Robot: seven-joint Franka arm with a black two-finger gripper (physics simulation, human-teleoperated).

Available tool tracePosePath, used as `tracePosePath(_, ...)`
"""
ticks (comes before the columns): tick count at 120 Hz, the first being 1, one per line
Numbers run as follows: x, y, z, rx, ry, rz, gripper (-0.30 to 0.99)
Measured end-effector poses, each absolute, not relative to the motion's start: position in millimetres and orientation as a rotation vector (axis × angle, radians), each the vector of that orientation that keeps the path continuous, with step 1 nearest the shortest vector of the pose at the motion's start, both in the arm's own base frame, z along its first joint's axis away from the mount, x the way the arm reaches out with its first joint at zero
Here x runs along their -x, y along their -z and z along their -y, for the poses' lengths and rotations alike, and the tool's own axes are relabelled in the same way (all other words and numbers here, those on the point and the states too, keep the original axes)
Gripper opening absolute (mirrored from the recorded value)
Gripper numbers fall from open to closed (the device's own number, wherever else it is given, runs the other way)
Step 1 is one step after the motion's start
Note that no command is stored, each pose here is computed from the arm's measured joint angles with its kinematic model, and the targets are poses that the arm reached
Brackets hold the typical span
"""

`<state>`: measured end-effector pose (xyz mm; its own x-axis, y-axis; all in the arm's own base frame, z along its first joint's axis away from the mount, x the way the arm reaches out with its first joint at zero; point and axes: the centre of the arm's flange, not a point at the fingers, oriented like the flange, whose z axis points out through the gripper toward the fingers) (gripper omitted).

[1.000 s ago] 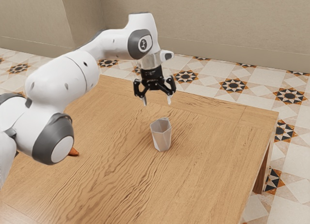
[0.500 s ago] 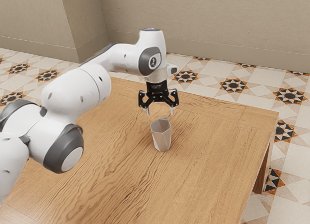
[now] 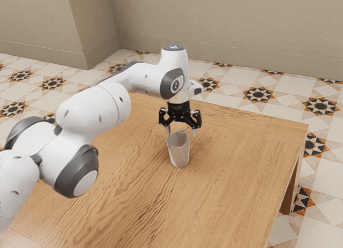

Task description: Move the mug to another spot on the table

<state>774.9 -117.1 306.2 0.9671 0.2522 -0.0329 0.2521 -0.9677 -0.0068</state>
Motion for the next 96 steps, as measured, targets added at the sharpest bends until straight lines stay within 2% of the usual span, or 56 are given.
tracePosePath(24,-777.1,-290.9,118.2,3.119,-0.040,0.326,0.67)
tracePosePath(65,-776.7,-282.7,116.3,3.127,-0.041,0.251,0.39)
tracePosePath(96,-775.8,-279.6,118.0,3.135,-0.047,0.216,0.24)
